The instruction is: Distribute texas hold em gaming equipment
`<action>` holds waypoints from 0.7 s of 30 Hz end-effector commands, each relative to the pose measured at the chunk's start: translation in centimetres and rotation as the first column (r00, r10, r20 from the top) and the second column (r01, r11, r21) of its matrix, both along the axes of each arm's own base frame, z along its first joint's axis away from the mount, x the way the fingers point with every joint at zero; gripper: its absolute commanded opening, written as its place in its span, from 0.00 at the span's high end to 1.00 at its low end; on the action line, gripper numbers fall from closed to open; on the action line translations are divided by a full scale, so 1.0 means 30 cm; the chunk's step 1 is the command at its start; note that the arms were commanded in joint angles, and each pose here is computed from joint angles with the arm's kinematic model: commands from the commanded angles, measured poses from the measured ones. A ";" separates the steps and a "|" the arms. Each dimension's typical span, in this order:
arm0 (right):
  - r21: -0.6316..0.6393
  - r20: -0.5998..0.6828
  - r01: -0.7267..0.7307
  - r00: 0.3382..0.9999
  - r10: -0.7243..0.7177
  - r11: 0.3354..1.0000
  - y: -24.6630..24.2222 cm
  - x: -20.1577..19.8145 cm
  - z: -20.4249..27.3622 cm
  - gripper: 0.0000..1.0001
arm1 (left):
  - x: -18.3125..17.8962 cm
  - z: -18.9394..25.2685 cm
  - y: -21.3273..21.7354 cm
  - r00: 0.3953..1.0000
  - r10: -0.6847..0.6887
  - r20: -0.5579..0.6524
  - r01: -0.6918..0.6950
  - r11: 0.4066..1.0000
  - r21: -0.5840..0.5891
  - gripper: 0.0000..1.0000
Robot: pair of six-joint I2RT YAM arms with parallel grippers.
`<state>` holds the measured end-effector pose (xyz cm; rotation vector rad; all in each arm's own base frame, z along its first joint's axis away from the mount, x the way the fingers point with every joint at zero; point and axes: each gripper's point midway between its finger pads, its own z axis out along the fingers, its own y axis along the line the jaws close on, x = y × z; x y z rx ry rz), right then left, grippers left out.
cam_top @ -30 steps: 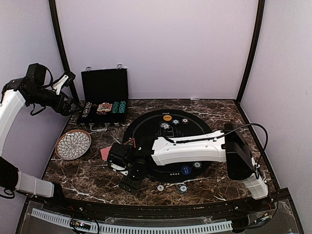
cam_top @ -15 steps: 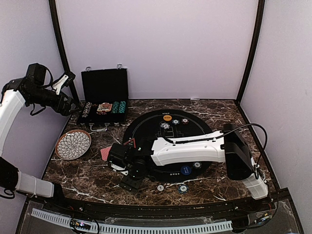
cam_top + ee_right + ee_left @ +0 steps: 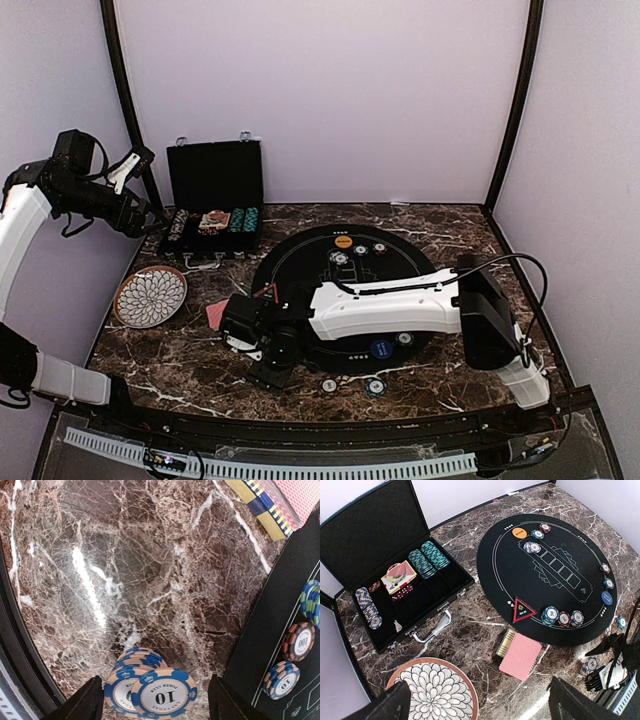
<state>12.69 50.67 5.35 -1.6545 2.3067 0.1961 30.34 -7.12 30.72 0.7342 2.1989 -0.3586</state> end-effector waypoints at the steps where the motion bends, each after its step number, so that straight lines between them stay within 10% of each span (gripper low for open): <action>1: 0.012 -0.027 -0.016 1.000 0.017 1.000 0.010 -0.021 0.006 0.31 | -0.031 0.026 -0.012 0.999 -0.023 0.027 0.023 1.000 0.002 0.01; 21: 0.021 -0.014 -0.013 1.000 0.014 1.000 0.011 -0.014 0.042 0.50 | -0.032 0.026 -0.008 0.999 -0.021 0.032 0.020 1.000 0.011 0.01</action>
